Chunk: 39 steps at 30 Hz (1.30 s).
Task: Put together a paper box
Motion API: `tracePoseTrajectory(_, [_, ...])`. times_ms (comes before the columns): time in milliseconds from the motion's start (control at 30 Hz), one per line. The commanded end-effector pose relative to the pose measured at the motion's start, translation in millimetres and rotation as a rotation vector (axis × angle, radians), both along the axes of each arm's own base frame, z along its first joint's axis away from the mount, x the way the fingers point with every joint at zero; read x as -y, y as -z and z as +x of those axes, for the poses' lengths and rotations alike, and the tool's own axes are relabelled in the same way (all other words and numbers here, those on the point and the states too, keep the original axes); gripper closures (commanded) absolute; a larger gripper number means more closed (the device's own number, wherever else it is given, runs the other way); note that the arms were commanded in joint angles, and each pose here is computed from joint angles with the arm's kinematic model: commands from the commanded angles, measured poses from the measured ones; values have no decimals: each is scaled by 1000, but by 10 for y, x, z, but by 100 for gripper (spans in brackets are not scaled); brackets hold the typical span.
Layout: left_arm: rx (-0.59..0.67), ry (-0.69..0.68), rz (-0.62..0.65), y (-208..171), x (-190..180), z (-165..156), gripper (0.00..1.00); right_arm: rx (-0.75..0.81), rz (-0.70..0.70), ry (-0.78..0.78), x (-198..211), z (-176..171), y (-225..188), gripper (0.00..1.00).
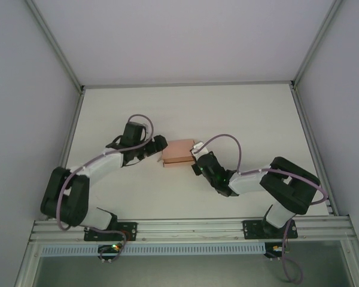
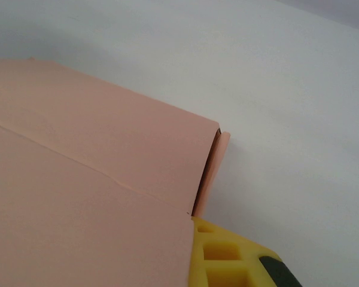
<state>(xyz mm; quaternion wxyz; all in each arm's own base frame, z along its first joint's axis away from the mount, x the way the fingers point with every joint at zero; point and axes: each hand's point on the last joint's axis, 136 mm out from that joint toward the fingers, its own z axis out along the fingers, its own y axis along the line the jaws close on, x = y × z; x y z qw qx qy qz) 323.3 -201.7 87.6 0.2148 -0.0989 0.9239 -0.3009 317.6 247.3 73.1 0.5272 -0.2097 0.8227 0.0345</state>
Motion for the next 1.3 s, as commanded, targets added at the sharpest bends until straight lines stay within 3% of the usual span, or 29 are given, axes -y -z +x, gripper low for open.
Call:
tracePoseTrajectory(0, [11,58,-51,9,142,115,23,-62,-103,-45,91,-150,356,100])
tracePoseTrajectory(267, [-58,60,-128,359,247,52,46,-93,-109,-68,84,-204,458,99])
tracePoseTrajectory(367, [-69,55,-129,438,237,31,54,-105,-99,-68,104,-240,452,94])
tracePoseTrajectory(467, [-82,45,-103,523,194,11,58,-125,-72,-69,134,-303,379,84])
tracePoseTrajectory(633, [-105,42,-67,637,142,-36,61,-192,-28,-165,161,-588,180,39])
tracePoseTrajectory(833, [-126,48,-25,758,94,-91,63,-201,15,-197,389,-862,-105,22])
tracePoseTrajectory(967, [-141,68,11,821,93,-141,64,-170,190,-147,452,-785,-490,1])
tracePoseTrajectory(1100, [-159,63,14,891,76,-173,70,-273,383,-37,494,-581,-686,0])
tracePoseTrajectory(1267, [-182,26,-77,964,8,-163,73,-474,478,-6,335,-395,-640,0])
